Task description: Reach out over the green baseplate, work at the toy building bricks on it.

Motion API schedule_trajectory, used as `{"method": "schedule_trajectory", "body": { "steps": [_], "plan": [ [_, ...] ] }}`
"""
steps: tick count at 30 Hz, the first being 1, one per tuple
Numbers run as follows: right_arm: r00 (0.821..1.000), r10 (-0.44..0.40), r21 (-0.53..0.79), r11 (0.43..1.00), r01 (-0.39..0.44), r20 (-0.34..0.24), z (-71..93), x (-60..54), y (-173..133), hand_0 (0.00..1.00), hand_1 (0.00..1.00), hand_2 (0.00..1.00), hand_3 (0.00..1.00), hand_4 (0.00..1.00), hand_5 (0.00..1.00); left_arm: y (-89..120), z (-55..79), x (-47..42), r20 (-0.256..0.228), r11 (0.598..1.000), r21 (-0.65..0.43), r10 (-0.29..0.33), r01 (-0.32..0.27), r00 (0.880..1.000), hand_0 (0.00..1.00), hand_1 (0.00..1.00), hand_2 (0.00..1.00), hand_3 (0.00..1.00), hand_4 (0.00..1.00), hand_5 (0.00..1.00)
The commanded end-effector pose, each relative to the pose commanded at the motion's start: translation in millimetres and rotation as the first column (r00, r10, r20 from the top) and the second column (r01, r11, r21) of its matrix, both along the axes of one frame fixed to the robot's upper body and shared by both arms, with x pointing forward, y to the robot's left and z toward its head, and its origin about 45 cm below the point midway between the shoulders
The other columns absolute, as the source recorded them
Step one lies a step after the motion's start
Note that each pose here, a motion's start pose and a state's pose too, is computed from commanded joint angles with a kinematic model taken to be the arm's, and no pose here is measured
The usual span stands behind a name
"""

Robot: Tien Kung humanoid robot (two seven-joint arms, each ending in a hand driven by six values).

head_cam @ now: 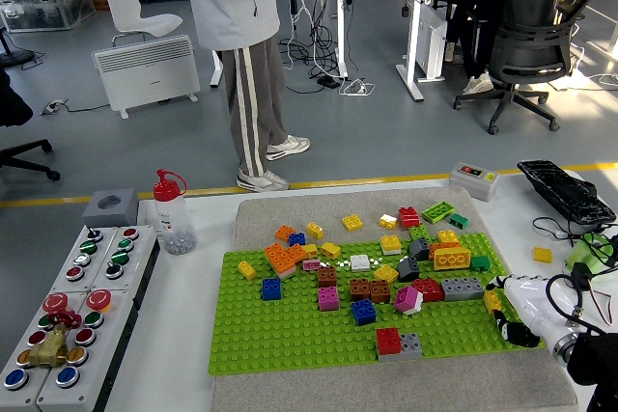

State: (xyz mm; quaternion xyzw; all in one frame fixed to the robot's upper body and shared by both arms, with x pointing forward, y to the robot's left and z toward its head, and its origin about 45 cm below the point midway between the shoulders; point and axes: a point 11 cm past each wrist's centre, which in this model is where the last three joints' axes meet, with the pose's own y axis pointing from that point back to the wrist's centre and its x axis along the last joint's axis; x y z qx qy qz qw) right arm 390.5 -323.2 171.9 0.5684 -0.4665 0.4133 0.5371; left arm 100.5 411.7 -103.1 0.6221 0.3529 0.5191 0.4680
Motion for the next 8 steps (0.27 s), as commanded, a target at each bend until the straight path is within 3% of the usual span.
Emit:
{"method": "schedule_trajectory", "body": {
  "steps": [8],
  "plan": [
    [1.0,-0.001,-0.004,1.0,0.001,-0.006,-1.7,0.4,-0.2,0.775,0.763,0.774,0.74,0.496,0.171,-0.4,-0.4,-1.2,-0.002,1.0,-0.001,0.001,-0.001,1.0,0.676,0.687,0.663,0.604,0.348,0.998]
  ]
}}
